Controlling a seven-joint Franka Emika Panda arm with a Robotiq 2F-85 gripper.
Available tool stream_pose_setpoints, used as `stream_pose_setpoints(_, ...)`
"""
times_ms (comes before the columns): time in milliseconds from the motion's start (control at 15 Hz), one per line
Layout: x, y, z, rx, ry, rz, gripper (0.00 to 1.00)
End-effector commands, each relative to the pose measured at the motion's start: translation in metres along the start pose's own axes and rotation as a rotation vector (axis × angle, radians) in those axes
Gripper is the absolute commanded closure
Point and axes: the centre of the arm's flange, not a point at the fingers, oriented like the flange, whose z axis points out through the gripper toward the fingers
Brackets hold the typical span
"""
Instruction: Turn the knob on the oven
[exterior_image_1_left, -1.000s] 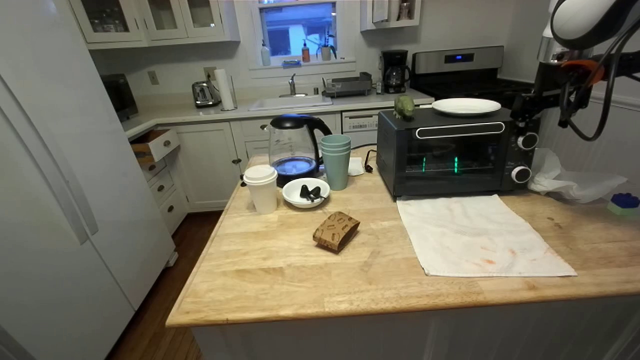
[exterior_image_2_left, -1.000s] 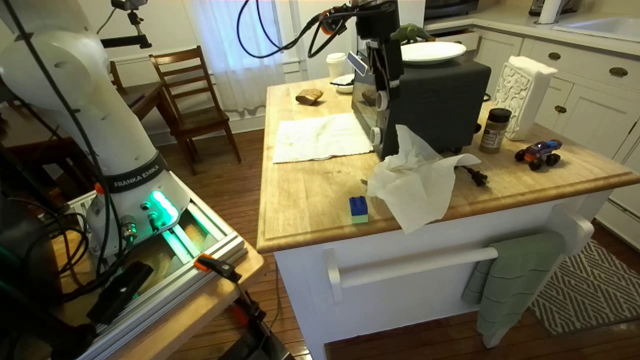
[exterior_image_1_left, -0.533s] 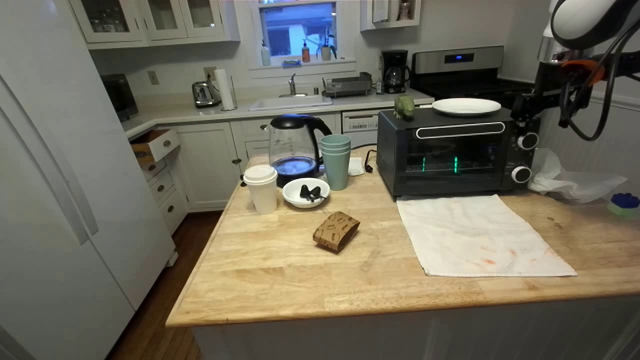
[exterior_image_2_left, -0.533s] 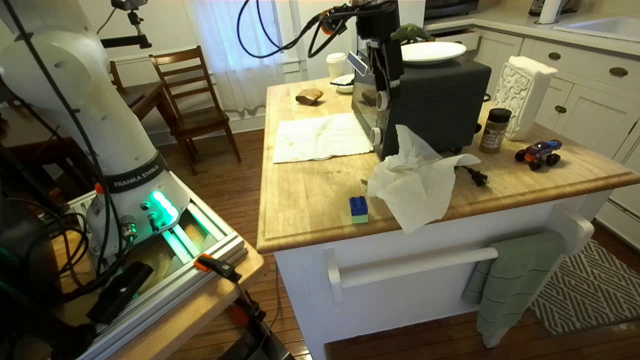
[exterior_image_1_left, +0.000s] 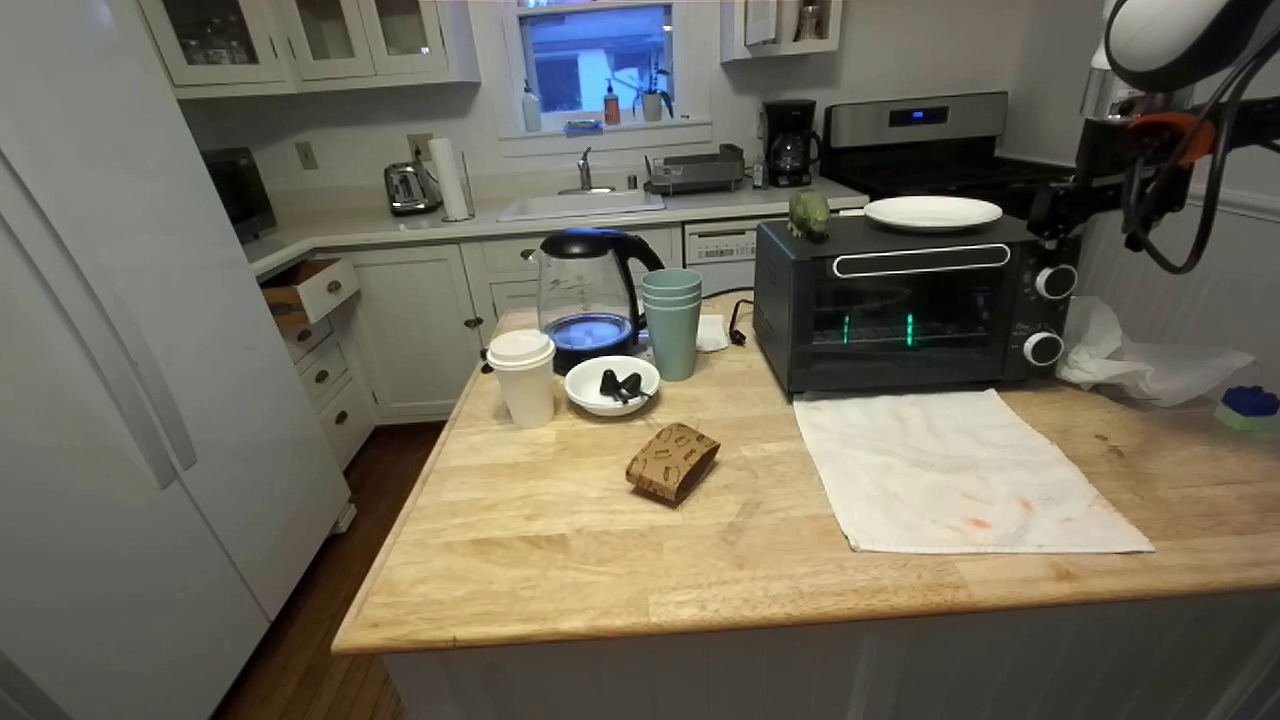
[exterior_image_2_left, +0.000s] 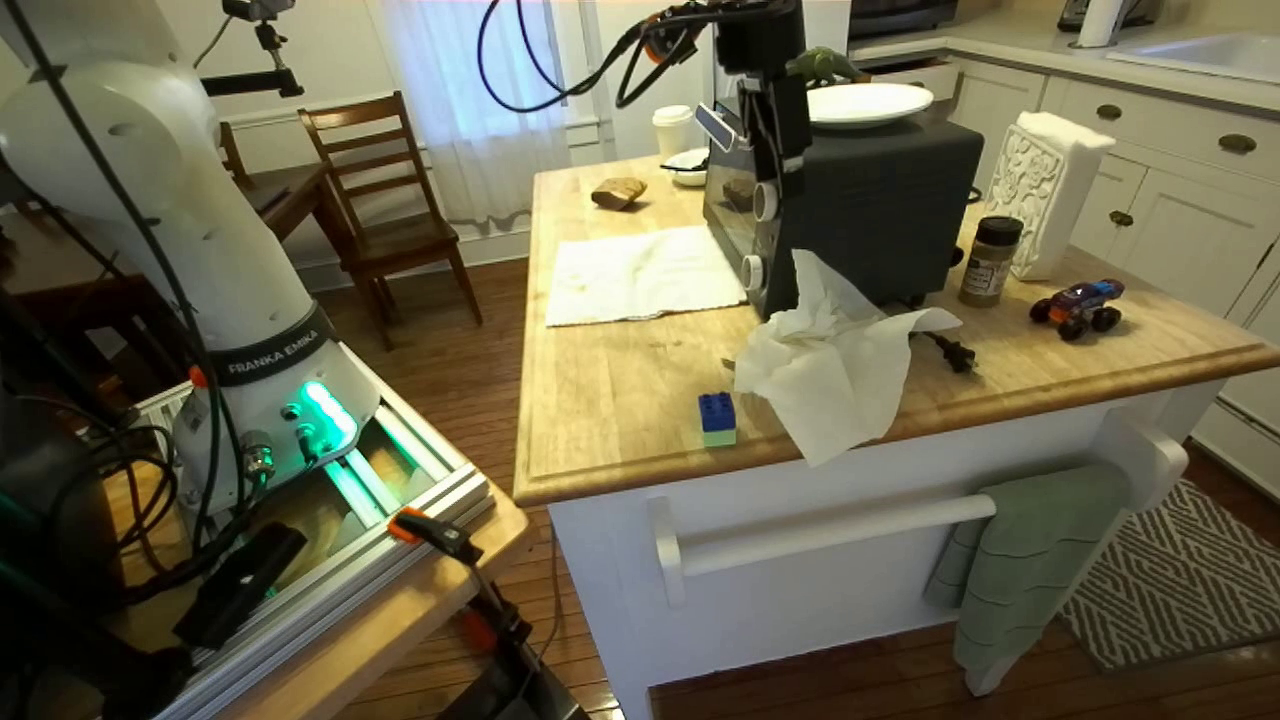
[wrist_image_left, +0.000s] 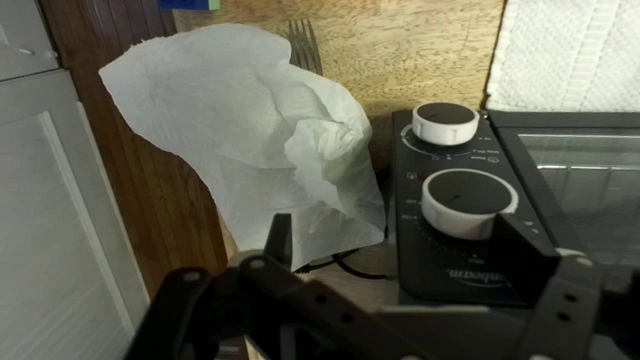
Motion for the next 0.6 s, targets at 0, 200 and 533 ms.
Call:
stream_pose_setpoints(0, 0.025, 0.029, -0.004, -0.046, 0.037, 0.052, 0.0)
stream_pose_setpoints(200, 0.025, 0.029, -0.005, -0.04, 0.025, 0.052, 0.0)
stream_pose_setpoints(533, 0.019, 0.034, -0.019, -0.012, -0.012, 0.046, 0.0)
